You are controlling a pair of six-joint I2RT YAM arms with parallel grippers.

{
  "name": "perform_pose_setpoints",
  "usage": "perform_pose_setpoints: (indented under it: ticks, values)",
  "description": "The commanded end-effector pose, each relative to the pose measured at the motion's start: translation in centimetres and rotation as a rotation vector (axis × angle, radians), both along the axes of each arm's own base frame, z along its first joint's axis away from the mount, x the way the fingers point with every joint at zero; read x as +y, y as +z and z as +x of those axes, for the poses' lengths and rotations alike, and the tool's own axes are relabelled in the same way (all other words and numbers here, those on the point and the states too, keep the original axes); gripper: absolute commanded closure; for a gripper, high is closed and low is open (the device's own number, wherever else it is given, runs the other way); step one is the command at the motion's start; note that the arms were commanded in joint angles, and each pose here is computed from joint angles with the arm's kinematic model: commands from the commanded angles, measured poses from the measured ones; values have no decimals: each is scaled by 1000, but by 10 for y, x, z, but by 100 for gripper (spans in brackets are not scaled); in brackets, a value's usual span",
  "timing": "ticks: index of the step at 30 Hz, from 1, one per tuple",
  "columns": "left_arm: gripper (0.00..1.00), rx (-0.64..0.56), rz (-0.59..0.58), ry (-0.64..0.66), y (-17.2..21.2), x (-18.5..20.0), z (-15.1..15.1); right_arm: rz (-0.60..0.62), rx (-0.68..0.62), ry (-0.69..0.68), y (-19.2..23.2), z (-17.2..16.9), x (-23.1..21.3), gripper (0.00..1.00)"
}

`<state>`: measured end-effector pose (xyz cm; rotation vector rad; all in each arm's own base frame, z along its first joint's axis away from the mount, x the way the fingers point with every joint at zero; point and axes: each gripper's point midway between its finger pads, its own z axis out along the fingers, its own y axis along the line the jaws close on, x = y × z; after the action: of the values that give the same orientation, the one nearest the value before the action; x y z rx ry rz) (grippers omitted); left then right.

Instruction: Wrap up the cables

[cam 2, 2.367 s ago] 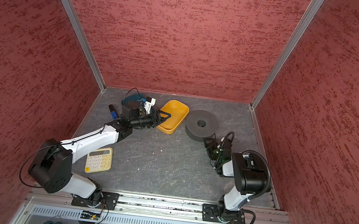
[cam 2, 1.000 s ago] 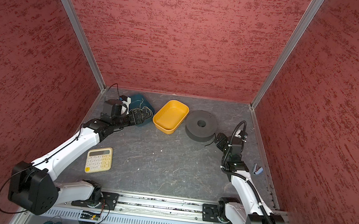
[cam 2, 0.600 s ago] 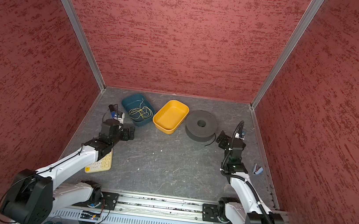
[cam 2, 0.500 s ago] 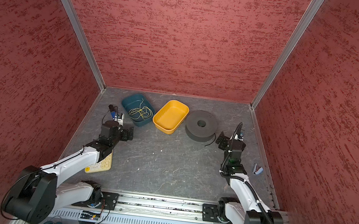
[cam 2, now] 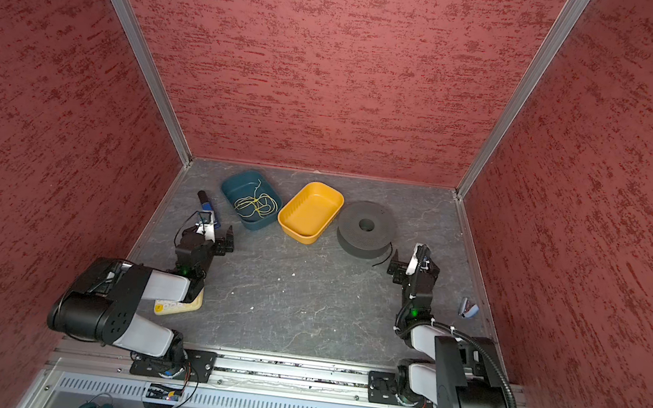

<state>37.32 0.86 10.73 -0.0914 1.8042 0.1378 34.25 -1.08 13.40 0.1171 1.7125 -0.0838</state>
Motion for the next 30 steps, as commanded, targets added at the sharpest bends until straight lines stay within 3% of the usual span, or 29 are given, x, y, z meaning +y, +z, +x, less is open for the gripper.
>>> perform_pose_setpoints:
  ticks: [1, 5, 11, 13, 17, 30]
  values:
    - [0, -135, -23, -58, 20, -9, 5, -61, -157, 1, 38, 7, -1, 1]
    - [1, -89, -37, -14, 16, -2, 12, -55, -155, 67, 28, 16, 10, 1]
    - [1, -12, -125, 31, 9, 18, 24, -30, -166, -33, 15, 16, -7, 1]
    - [1, -12, -124, 31, 8, 18, 24, 20, -128, -170, 11, 25, -32, 1]
    - [0, -13, -125, 29, 8, 17, 24, 84, -74, -167, 2, 36, -44, 1]
    - [1, -13, -122, 25, 9, 17, 24, 74, -71, -140, 3, 37, -40, 1]
